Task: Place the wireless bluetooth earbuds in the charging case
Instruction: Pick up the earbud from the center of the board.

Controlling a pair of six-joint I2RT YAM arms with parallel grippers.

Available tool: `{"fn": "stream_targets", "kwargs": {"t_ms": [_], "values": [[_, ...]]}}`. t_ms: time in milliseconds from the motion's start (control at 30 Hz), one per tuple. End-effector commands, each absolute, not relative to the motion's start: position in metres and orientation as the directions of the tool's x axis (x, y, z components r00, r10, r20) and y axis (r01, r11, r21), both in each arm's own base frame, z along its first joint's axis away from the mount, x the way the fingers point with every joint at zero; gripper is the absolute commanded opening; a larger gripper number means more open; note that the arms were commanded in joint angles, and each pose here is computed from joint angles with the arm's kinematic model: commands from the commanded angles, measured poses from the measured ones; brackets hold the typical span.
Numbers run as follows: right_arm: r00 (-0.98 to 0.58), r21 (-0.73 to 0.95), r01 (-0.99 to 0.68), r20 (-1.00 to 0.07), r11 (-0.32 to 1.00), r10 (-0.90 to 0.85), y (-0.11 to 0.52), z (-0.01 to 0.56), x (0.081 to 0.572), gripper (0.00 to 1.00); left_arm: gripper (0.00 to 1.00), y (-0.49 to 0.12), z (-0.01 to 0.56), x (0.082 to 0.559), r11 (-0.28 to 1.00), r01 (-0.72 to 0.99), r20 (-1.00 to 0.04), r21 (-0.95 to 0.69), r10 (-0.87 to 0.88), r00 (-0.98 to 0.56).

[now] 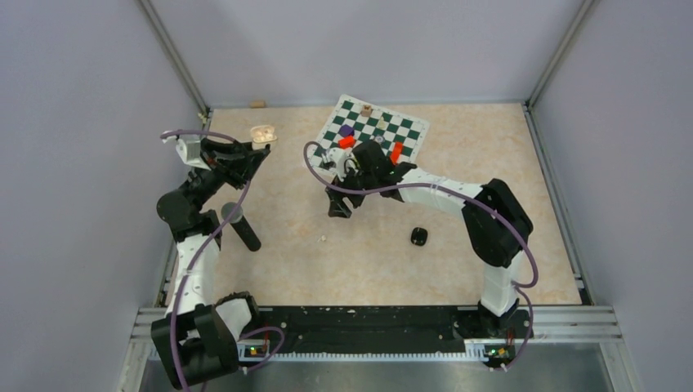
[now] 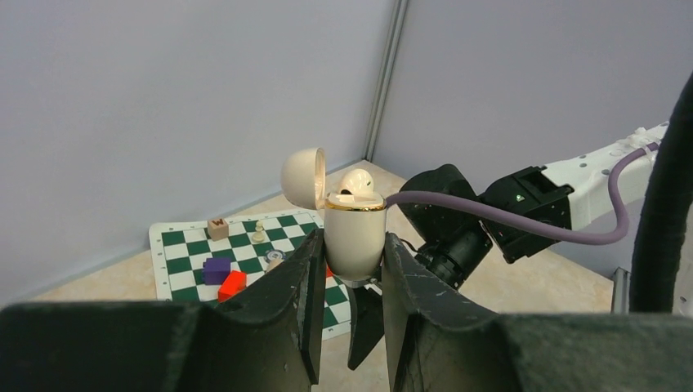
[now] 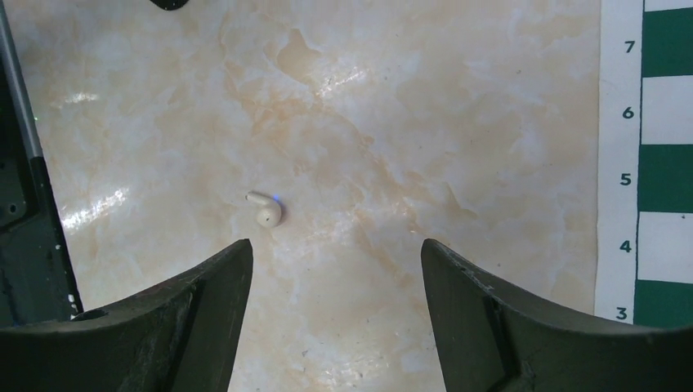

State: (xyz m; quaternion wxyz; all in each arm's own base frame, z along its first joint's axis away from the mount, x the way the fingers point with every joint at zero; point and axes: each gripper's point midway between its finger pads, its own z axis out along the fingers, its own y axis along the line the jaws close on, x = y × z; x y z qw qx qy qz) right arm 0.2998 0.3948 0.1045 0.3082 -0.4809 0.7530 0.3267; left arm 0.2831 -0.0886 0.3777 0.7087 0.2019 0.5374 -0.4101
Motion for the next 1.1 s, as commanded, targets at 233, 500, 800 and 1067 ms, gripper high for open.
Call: {"fn": "stream_targets", "kwargs": {"t_ms": [233,500,800,1067], "values": [[-0.497,0.416,-0.865,-0.782,0.28,-0.375,0.401,0.121,0.307,0.72,0.0,-0.086,0.39,0.281,0.612,0.785,-0.932,-0.096,-0.332,0.145],[-0.609,0.559,-0.793,-0.713,0.242,-0.349,0.413,0.097,0.293,0.67,0.0,-0.086,0.388,0.282,0.614,0.782,-0.932,-0.106,-0.335,0.137],[-0.608,0.55,-0.793,-0.688,0.263,-0.395,0.427,0.072,0.274,0.65,0.0,-0.085,0.388,0.283,0.616,0.78,-0.932,-0.109,-0.337,0.136],[-0.367,0.273,-0.93,-0.72,0.245,-0.59,0.416,0.089,0.284,0.68,0.0,-0.089,0.389,0.282,0.577,0.808,-0.933,-0.114,-0.343,0.113]]}}
